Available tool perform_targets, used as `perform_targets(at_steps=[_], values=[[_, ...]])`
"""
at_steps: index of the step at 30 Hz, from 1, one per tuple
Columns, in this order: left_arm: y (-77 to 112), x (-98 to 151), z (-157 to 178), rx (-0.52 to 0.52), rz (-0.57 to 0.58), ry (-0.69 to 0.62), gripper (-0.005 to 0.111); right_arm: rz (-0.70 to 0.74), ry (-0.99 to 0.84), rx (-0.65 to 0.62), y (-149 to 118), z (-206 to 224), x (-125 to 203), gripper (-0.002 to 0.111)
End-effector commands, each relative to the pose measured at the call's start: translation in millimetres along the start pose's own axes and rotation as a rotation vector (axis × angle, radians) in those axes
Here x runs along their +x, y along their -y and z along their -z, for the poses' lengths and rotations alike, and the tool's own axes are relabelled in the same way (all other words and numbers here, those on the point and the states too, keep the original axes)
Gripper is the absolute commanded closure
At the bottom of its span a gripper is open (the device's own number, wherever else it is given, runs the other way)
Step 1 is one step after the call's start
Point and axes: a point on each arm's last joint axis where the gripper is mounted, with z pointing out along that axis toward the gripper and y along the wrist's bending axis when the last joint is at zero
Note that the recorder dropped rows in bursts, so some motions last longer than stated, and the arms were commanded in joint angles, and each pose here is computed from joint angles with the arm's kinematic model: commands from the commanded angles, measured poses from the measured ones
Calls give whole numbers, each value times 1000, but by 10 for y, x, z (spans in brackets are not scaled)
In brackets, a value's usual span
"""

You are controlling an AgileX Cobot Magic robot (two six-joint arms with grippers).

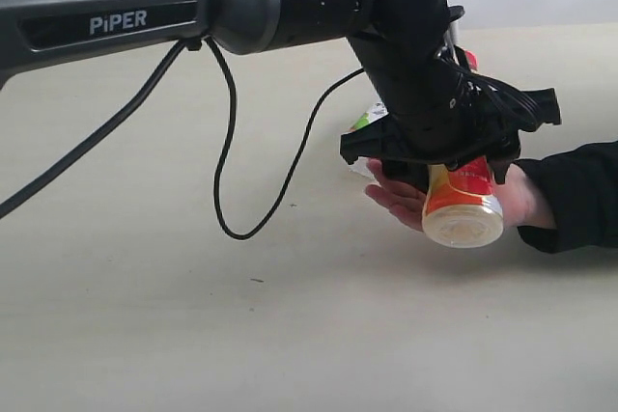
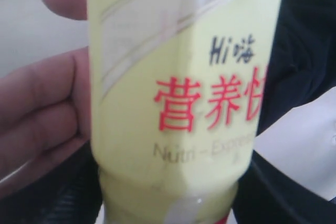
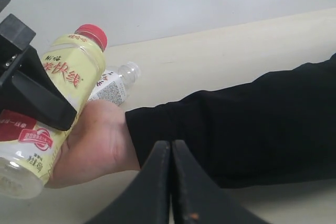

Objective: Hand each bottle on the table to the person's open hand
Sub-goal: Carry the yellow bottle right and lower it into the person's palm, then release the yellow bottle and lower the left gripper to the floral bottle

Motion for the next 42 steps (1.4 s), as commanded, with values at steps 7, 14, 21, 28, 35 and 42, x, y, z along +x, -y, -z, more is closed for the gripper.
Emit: perform_targets(at_steps=[7,14,21,28,35,42], values=[[-10,-4,7,-4,-3,-5,42,2,-1,3,2,-10,9,108],[-13,1,7,-7,-2,-11,26,2,-1,3,2,-10,9,108],[-8,-17,67,0,-52,0,26,2,-1,3,2,-10,9,108],[-1,-70,427,20,-146,28,26,2,-1,3,2,-10,9,108],[-39,-194,924,35,-266,141,26,2,-1,3,2,-10,9,108],[-200,-331,1163,-168,-513,268,26,2,-1,3,2,-10,9,108]])
